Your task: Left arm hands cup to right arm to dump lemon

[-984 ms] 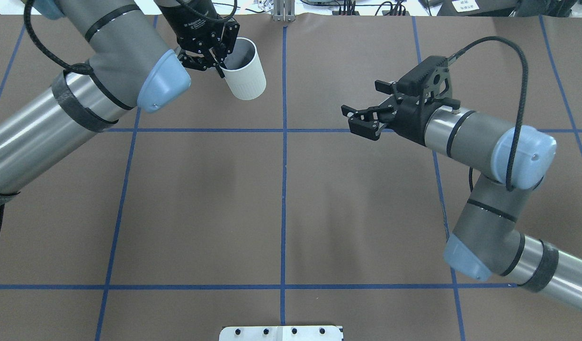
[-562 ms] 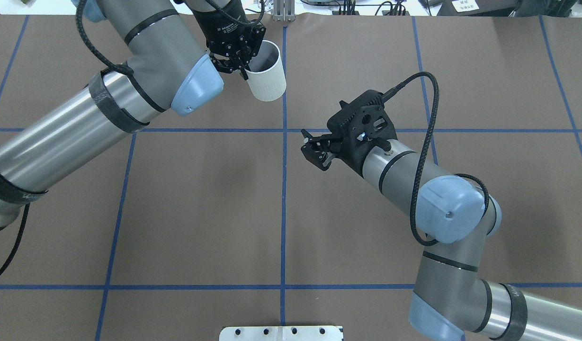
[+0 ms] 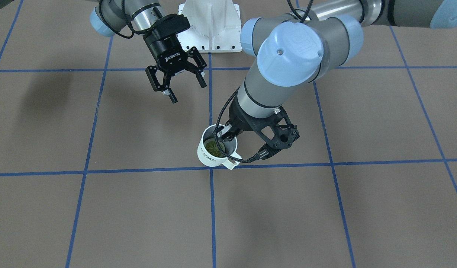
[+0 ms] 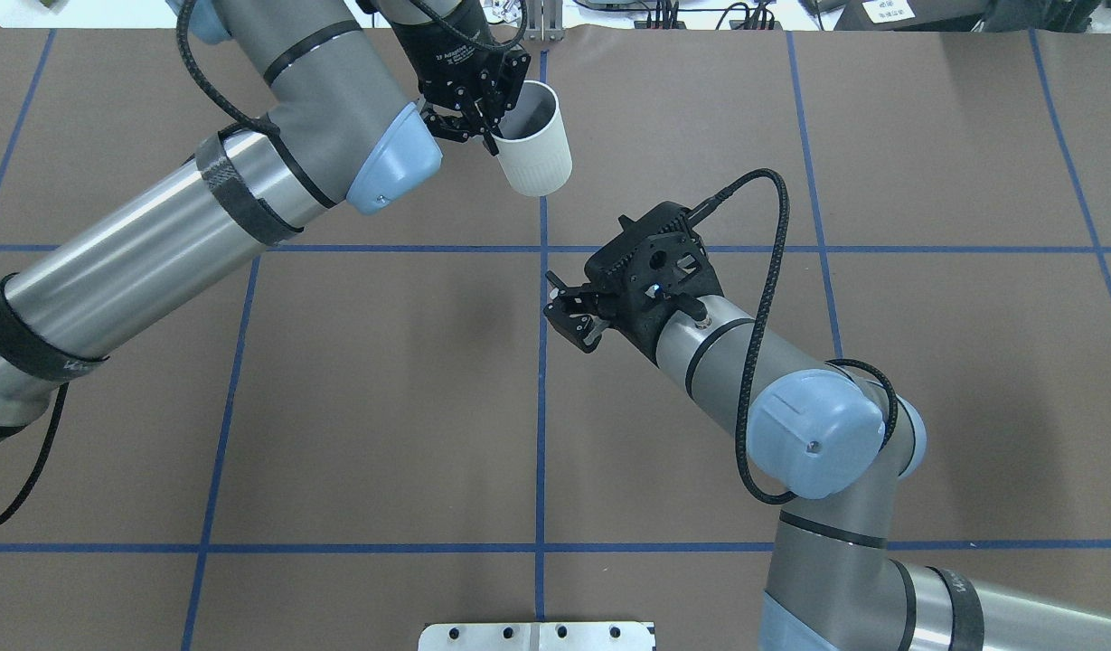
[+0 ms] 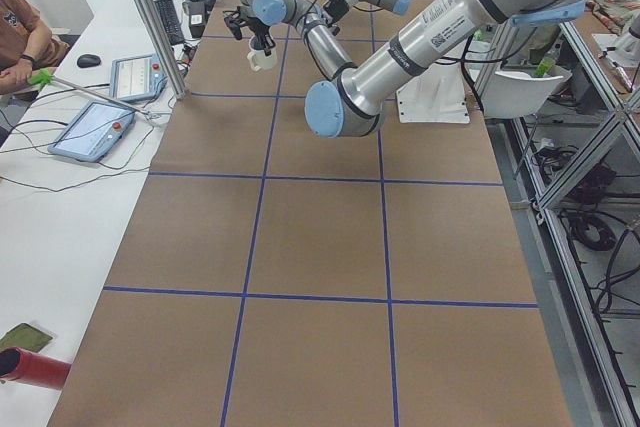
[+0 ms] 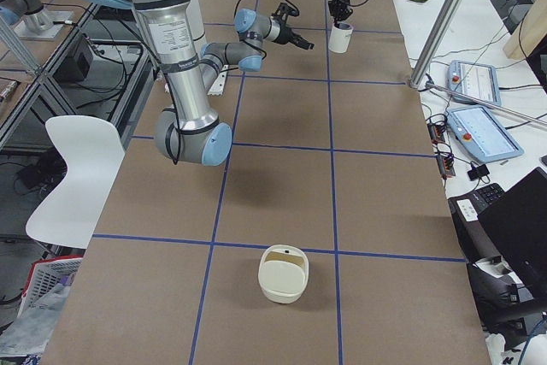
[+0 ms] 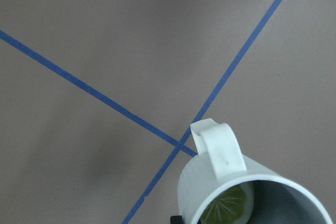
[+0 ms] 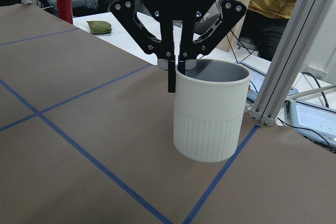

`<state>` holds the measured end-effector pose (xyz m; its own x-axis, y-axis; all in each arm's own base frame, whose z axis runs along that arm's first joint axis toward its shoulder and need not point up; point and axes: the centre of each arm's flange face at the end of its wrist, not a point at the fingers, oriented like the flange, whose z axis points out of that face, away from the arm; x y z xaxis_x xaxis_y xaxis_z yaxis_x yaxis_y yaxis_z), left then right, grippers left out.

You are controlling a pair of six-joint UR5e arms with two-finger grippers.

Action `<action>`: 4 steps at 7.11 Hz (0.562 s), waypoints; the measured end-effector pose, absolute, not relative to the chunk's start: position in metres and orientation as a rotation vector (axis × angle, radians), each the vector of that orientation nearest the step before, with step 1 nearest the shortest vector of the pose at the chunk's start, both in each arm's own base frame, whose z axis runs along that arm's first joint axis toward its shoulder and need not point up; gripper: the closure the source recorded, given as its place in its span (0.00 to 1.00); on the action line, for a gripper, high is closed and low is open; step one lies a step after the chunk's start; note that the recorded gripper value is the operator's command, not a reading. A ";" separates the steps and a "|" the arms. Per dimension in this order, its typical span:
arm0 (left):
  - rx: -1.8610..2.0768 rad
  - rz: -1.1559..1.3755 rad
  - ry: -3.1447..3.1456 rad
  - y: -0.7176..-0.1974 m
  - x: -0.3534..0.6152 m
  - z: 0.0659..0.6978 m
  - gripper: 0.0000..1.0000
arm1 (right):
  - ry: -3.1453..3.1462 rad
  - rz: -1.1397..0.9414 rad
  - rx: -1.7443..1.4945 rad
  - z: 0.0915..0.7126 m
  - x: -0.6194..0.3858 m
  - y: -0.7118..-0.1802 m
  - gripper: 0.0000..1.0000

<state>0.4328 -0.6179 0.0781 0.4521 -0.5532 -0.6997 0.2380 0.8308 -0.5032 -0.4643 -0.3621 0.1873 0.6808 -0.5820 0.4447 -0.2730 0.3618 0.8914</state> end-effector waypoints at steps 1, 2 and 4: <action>-0.388 -0.486 0.999 -0.616 0.432 0.076 1.00 | -0.850 -0.233 1.223 0.187 -0.464 -0.362 0.01; -0.416 -0.472 1.007 -0.613 0.431 0.074 1.00 | -0.850 -0.231 1.224 0.187 -0.464 -0.362 0.01; -0.450 -0.446 1.026 -0.605 0.427 0.070 1.00 | -0.851 -0.224 1.227 0.187 -0.462 -0.365 0.01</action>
<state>0.4271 -0.6052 0.0701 0.4462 -0.5496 -0.7063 0.1409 0.8225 -0.5510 -0.4618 -0.3650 0.1866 0.6813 -0.5778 0.4494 -0.2820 0.3593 0.8896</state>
